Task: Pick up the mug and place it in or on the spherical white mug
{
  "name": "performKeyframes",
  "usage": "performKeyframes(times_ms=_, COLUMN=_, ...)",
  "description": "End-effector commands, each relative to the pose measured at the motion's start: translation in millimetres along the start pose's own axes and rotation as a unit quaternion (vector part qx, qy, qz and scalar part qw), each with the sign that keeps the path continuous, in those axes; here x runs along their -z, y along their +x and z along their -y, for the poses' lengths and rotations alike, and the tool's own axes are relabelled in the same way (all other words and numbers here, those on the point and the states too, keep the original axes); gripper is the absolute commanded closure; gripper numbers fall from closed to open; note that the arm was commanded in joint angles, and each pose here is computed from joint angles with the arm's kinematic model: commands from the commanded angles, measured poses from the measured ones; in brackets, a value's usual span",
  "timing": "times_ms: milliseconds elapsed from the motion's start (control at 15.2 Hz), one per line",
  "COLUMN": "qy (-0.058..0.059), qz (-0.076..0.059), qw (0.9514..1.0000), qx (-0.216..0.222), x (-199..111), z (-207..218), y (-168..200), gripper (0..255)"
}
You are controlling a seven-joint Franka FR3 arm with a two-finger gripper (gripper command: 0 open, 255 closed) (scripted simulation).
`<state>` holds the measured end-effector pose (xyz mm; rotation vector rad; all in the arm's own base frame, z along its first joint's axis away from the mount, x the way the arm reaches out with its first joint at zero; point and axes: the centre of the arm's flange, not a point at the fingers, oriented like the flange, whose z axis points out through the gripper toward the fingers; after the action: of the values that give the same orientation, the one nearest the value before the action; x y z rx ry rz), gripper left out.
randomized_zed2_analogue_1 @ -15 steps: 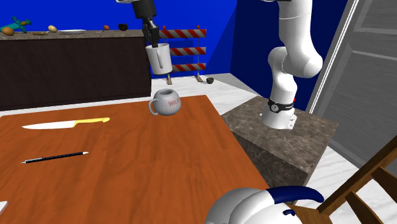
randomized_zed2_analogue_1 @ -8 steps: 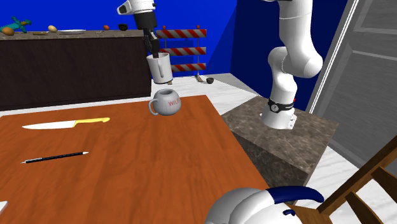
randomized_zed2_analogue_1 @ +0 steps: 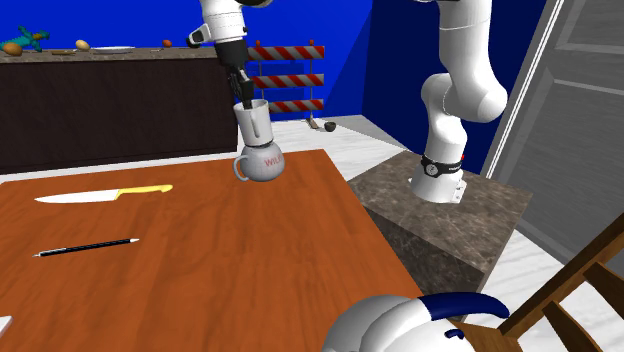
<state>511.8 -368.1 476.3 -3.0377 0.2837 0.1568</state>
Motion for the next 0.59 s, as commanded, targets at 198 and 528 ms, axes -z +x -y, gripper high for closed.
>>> performKeyframes(times_ms=198, qy=0.000, qz=0.000, qw=1.0000, qx=0.000, x=-15.8, z=-0.8, y=1.9, gripper=255)
performKeyframes(times_ms=528, qy=0.000, qz=0.000, qw=1.0000, qx=0.000, x=-15.8, z=-0.8, y=1.9, gripper=255)
